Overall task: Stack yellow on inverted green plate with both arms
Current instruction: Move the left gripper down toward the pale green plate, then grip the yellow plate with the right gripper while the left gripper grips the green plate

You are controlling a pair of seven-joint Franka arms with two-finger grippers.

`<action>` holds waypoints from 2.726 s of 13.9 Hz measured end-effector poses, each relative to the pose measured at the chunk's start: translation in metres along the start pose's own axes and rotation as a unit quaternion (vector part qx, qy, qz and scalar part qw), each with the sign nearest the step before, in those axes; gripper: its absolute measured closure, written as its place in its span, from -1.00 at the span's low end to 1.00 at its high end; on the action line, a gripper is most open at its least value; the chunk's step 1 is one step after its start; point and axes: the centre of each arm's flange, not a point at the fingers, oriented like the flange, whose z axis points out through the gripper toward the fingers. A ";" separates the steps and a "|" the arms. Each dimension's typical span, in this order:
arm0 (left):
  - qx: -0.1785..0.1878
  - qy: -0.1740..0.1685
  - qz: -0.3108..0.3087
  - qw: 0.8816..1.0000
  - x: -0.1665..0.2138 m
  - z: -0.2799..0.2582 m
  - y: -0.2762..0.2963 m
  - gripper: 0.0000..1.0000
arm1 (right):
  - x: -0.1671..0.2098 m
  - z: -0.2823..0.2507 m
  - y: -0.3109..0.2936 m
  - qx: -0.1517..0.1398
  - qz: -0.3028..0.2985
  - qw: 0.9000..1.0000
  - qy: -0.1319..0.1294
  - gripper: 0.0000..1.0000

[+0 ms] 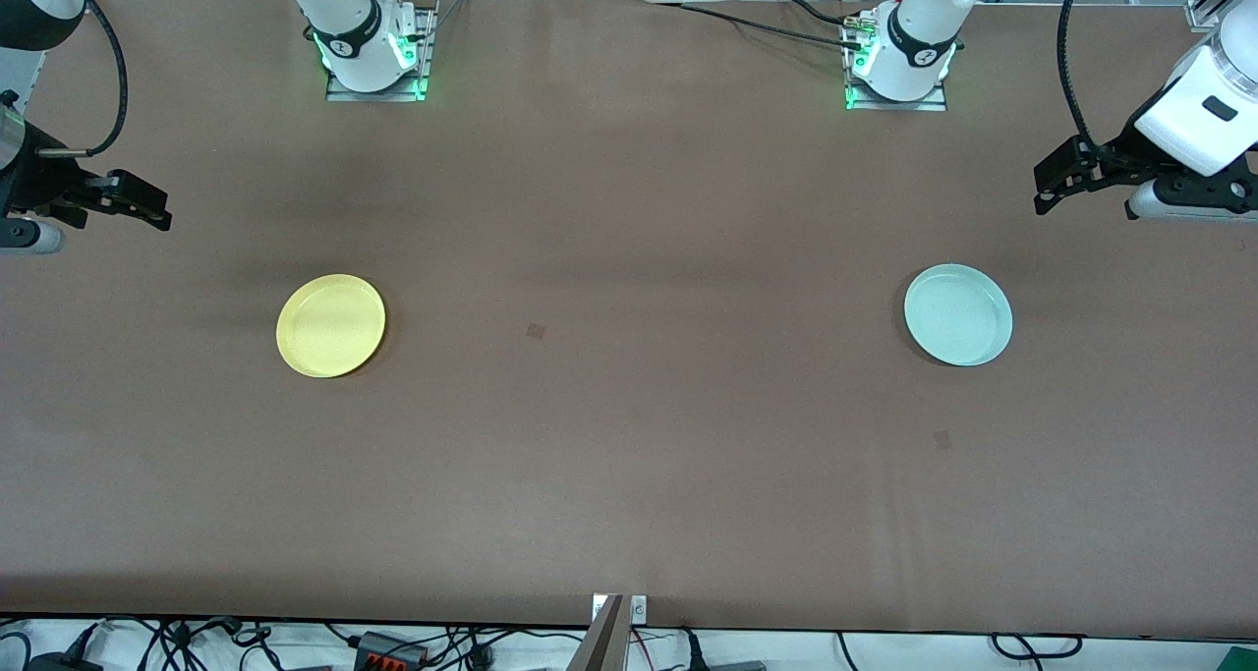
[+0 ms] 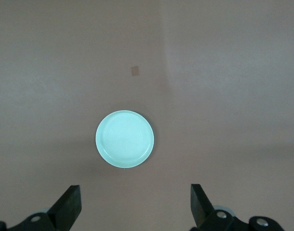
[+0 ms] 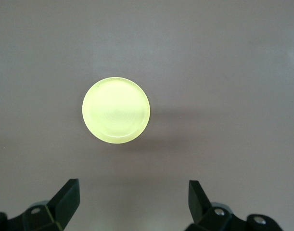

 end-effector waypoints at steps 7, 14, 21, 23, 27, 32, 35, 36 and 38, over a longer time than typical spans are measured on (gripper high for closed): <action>0.000 0.000 0.000 1.000 0.000 0.000 0.000 -1.00 | -0.001 0.001 0.010 0.001 0.009 1.000 -0.003 -1.00; 0.000 -0.009 0.004 1.000 0.002 0.007 0.005 -1.00 | -0.001 0.000 0.008 0.000 0.007 1.000 -0.001 -1.00; -0.003 -0.083 0.006 0.997 0.018 0.054 0.005 -1.00 | 0.005 0.009 0.005 0.000 0.003 1.000 -0.009 -1.00; -0.005 -0.113 -0.006 0.994 0.026 0.083 -0.012 -1.00 | 0.012 0.026 0.001 0.001 -0.001 1.000 -0.025 -1.00; -0.021 -0.144 -0.021 0.989 0.048 0.169 -0.082 -1.00 | 0.032 0.073 -0.046 -0.002 -0.041 0.997 -0.063 -1.00; -0.035 -0.093 0.025 0.995 0.039 0.290 -0.148 -1.00 | 0.052 0.130 -0.079 -0.006 -0.065 0.994 -0.092 -1.00; -0.061 -0.081 0.048 0.994 0.025 0.340 -0.174 -1.00 | 0.064 0.167 -0.094 -0.008 -0.077 0.992 -0.103 -1.00; -0.077 -0.077 0.060 0.992 0.023 0.355 -0.181 -1.00 | 0.065 0.176 -0.098 -0.009 -0.080 0.991 -0.108 -1.00; -0.115 -0.073 0.084 0.987 0.017 0.387 -0.192 -1.00 | 0.068 0.192 -0.090 -0.010 -0.073 0.990 -0.119 -1.00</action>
